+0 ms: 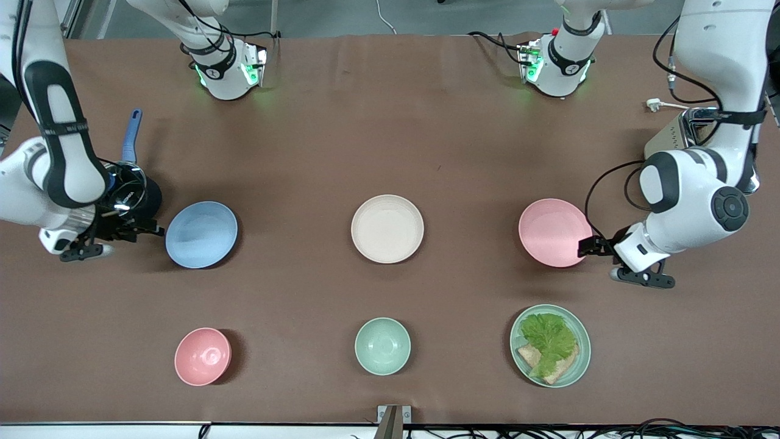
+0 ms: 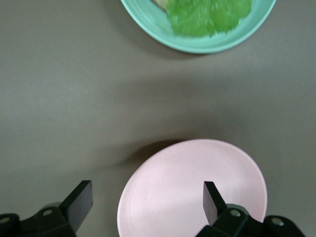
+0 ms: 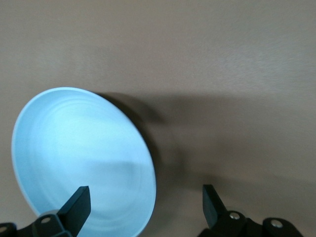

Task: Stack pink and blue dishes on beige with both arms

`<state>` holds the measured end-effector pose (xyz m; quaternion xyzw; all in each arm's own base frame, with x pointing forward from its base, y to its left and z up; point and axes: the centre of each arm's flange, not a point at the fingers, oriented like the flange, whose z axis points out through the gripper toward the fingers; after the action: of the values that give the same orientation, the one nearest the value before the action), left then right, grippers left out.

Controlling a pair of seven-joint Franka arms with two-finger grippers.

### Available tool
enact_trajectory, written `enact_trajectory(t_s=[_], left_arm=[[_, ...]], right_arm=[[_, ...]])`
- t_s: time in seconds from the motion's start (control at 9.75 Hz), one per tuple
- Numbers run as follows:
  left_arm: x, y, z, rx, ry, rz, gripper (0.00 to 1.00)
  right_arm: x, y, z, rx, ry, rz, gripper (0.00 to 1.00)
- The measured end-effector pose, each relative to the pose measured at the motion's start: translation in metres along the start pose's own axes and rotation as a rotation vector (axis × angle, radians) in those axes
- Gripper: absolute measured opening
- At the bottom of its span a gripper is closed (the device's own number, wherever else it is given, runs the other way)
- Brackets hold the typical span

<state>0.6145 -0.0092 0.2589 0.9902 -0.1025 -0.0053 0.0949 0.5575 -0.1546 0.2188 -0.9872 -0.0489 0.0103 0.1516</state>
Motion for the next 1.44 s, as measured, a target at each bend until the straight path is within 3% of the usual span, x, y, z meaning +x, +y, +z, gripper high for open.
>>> enact_trajectory(t_s=[0.21, 0.31, 0.41, 0.51, 0.92, 1.23, 1.44], left_arm=[[-0.028, -0.027, 0.031, -0.055, -0.04, 0.044, 0.98], [-0.035, -0.032, 0.047, -0.08, -0.059, 0.054, 0.98], [-0.038, -0.032, 0.06, -0.106, -0.067, 0.051, 0.85], [-0.039, -0.032, 0.067, -0.127, -0.067, 0.047, 0.66], [-0.038, -0.033, 0.066, -0.138, -0.057, 0.039, 0.1], [-0.03, -0.025, 0.027, -0.163, -0.033, 0.061, 0.08], [-0.017, 0.016, -0.029, -0.191, 0.002, 0.078, 0.08]], right_arm=[[-0.012, 0.007, 0.031, 0.022, 0.026, -0.002, 0.99], [-0.018, 0.007, 0.038, 0.031, 0.021, 0.003, 0.93], [-0.019, 0.005, 0.041, 0.035, 0.017, 0.004, 0.86], [-0.02, 0.004, 0.042, 0.037, 0.017, 0.005, 0.7], [-0.02, 0.002, 0.043, 0.044, 0.013, 0.007, 0.11], [0.002, -0.007, 0.004, 0.108, 0.013, -0.018, 0.07], [0.031, -0.013, -0.076, 0.094, -0.028, -0.04, 0.07]])
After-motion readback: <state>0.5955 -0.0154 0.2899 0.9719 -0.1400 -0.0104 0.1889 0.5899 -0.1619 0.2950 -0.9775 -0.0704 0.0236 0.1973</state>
